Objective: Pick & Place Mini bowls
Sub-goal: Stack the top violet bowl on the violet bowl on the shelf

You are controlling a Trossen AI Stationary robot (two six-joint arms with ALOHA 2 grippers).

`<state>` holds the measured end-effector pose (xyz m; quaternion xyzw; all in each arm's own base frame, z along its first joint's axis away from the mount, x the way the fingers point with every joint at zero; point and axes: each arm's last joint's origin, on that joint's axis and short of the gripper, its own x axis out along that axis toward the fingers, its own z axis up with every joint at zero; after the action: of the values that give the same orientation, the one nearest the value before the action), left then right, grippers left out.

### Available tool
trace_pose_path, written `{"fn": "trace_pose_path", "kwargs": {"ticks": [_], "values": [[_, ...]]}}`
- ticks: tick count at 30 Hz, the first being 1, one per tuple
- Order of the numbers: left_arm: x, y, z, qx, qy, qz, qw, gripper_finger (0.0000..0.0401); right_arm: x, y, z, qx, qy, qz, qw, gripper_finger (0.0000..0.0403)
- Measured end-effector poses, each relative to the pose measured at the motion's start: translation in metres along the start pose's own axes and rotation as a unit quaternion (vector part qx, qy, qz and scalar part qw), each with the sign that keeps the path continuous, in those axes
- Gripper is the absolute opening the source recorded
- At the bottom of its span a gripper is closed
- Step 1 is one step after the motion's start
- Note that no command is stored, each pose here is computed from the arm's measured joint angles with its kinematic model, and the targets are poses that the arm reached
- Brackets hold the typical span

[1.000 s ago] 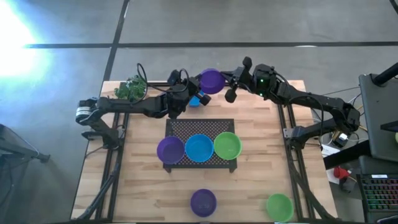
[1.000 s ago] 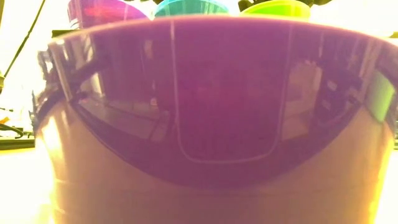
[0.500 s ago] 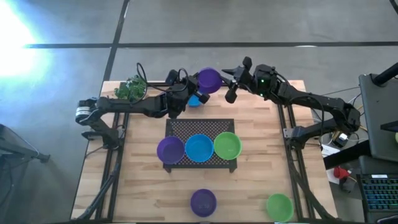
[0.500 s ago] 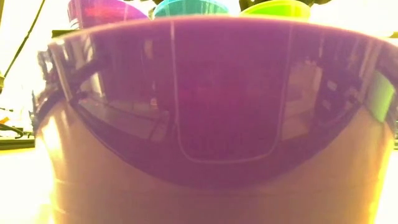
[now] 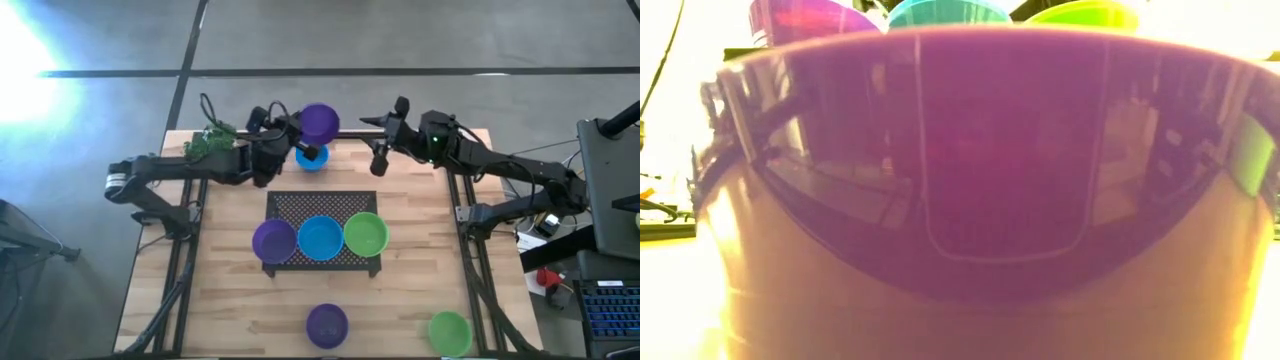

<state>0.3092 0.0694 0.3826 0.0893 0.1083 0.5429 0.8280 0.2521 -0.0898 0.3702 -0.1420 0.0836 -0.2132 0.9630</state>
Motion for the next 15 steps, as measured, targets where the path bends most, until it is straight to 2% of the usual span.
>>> {"fn": "trace_pose_path", "kwargs": {"ticks": [6,15], "values": [[-0.023,0.037,-0.001,-0.005,0.045,-0.016,0.999,0.0000,-0.014,0.002,0.005,-0.004,0.006,0.011,1.000,0.0173],[-0.059,0.085,-0.002,-0.071,0.101,-0.161,0.979,0.0000,-0.023,0.001,0.003,-0.007,0.026,0.018,0.999,0.0173]]}}
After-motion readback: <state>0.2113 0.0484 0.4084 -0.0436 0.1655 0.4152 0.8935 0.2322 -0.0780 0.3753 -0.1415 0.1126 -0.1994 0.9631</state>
